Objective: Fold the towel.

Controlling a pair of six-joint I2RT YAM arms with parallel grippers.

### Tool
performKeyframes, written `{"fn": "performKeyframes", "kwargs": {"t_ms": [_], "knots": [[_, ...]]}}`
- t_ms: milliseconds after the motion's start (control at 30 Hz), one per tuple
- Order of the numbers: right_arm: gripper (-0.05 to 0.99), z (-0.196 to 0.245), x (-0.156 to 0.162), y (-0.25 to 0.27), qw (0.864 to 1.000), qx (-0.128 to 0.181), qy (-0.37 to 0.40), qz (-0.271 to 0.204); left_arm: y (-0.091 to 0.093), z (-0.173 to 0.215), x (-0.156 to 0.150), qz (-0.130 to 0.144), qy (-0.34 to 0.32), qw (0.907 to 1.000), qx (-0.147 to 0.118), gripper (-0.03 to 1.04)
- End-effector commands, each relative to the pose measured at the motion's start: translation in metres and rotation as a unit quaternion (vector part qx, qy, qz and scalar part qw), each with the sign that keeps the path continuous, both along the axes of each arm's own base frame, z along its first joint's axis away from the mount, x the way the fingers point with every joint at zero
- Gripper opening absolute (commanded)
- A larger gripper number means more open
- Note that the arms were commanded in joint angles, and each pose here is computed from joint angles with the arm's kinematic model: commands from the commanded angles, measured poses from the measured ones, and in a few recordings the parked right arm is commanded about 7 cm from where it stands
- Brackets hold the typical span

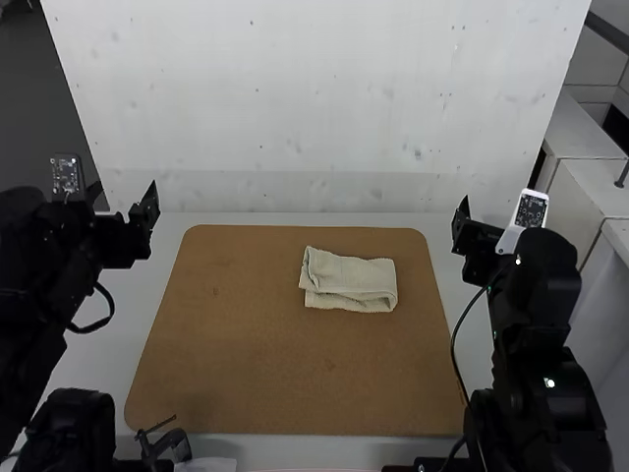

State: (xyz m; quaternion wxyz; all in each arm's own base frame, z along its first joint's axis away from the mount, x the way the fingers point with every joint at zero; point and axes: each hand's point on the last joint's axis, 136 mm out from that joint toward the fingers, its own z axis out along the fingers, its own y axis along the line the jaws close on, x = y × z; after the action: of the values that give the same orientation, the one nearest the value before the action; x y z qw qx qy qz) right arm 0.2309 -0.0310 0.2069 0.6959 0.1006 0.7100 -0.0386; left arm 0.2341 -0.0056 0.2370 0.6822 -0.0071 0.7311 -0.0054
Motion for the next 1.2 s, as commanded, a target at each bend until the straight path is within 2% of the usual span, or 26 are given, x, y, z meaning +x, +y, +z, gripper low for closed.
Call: {"fn": "performKeyframes", "kwargs": {"t_ms": [0,167,200,267,333,467,633,700,767,867,1067,1167], "knots": [[0.96,0.006,-0.002,-0.006,1.000,-0.001,-0.014,-0.014,0.020,0.009,-0.003,0.052,-0.018,0.9985,0.005,0.94],[0.96,-0.001,0.000,-0.005,1.000,-0.001,-0.008,-0.012,0.028,0.010,-0.010,0.066,0.001,0.9978,0.007,0.94],[0.96,-0.001,0.000,-0.005,1.000,-0.001,-0.008,-0.012,0.029,0.015,-0.015,0.067,-0.017,0.9976,0.006,0.94],[0.96,-0.003,0.001,-0.004,1.000,-0.001,-0.005,-0.009,0.030,0.009,-0.018,0.070,-0.025,0.9970,0.021,0.94],[0.96,-0.003,0.001,-0.003,1.000,-0.001,-0.005,-0.008,0.030,0.007,-0.017,0.069,-0.022,0.9971,0.024,0.94],[0.96,-0.012,0.003,0.000,1.000,-0.002,0.003,0.003,0.026,-0.009,-0.009,0.058,-0.024,0.9975,0.033,0.94],[0.96,-0.026,0.008,0.004,1.000,-0.002,0.014,0.015,0.018,-0.032,0.000,0.032,-0.015,0.9973,0.065,0.94],[0.96,-0.029,0.009,0.009,0.999,-0.001,0.015,0.028,0.014,-0.040,0.003,0.019,-0.010,0.9975,0.067,0.94],[0.96,-0.028,0.010,0.014,0.999,-0.001,0.010,0.044,0.014,-0.053,0.006,0.019,-0.002,0.9973,0.070,0.94],[0.96,-0.023,0.012,0.015,0.999,0.000,-0.008,0.047,0.013,-0.062,0.009,0.015,-0.004,0.9953,0.095,0.95],[0.97,-0.029,0.015,0.024,0.997,0.015,-0.004,0.072,0.011,-0.061,0.009,0.008,-0.005,0.9955,0.095,0.95],[0.97,-0.037,0.014,0.038,0.994,0.016,0.017,0.110,0.013,-0.062,0.009,0.013,-0.004,0.9954,0.095,0.99]]}}
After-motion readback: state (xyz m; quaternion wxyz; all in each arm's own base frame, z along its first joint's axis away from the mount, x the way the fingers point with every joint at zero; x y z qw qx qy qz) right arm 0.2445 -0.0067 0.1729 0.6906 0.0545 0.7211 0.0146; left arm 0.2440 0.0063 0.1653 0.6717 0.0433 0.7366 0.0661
